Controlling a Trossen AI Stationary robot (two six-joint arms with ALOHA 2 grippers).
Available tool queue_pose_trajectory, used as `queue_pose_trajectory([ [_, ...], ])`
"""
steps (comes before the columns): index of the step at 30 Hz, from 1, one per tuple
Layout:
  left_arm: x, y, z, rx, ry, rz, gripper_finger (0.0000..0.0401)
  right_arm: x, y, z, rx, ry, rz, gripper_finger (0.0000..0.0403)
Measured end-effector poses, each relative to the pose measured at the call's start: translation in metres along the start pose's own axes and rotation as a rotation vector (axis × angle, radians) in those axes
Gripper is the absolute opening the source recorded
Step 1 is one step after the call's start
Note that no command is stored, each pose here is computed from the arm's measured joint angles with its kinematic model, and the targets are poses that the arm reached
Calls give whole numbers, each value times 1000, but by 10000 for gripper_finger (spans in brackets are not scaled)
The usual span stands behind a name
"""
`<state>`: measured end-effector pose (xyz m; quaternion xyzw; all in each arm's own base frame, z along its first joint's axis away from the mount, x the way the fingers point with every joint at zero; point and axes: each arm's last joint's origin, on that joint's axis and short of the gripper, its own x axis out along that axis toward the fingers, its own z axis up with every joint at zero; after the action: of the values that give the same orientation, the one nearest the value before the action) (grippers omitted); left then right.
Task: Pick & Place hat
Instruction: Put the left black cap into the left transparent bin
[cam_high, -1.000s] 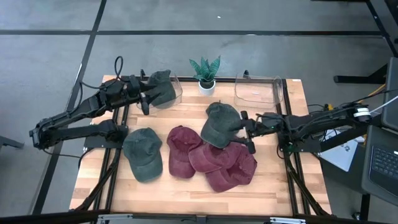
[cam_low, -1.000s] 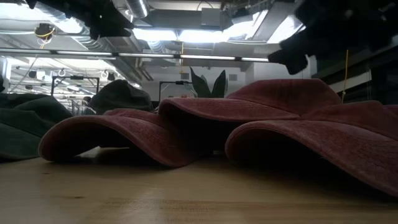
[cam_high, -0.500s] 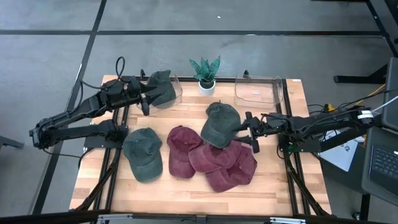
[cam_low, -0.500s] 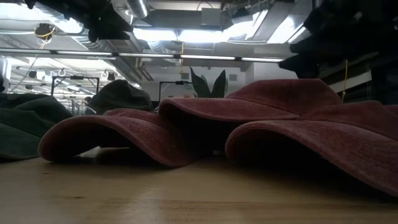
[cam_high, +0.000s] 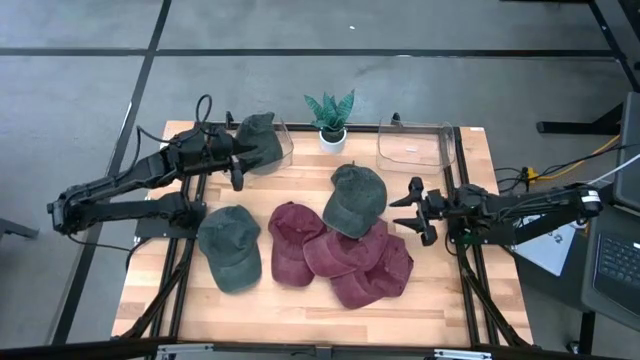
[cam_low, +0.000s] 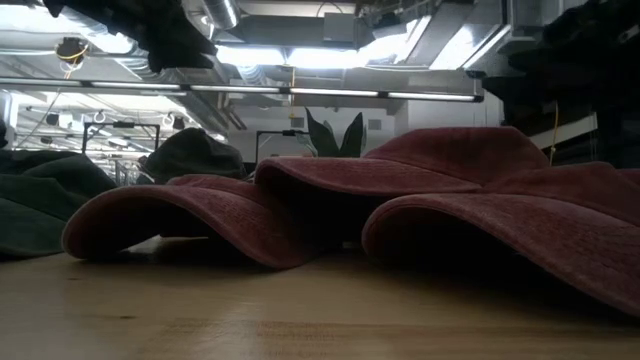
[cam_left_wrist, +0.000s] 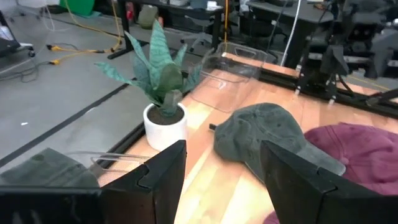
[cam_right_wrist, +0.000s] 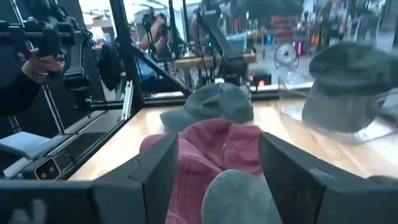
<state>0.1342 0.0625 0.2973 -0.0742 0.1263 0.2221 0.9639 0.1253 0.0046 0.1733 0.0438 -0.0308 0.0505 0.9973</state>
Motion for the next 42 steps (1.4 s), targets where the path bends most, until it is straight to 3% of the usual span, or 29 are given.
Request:
queue_pose_trajectory([
  [6,6,-4,-2,8,31,-22,197,-8,-3,6,-62,-45,-37,222],
  [28,10,-24,-9,-28,97,-137,196,-32,-17,-1,-101,47,-264,222],
  [35,5,-29,-27,-7,340,-148,196,-32,-17,-1,-19,36,-266,222],
  [42,-9,-42,-19,-28,560,-216,196,-32,-17,-1,-24,36,-266,222],
])
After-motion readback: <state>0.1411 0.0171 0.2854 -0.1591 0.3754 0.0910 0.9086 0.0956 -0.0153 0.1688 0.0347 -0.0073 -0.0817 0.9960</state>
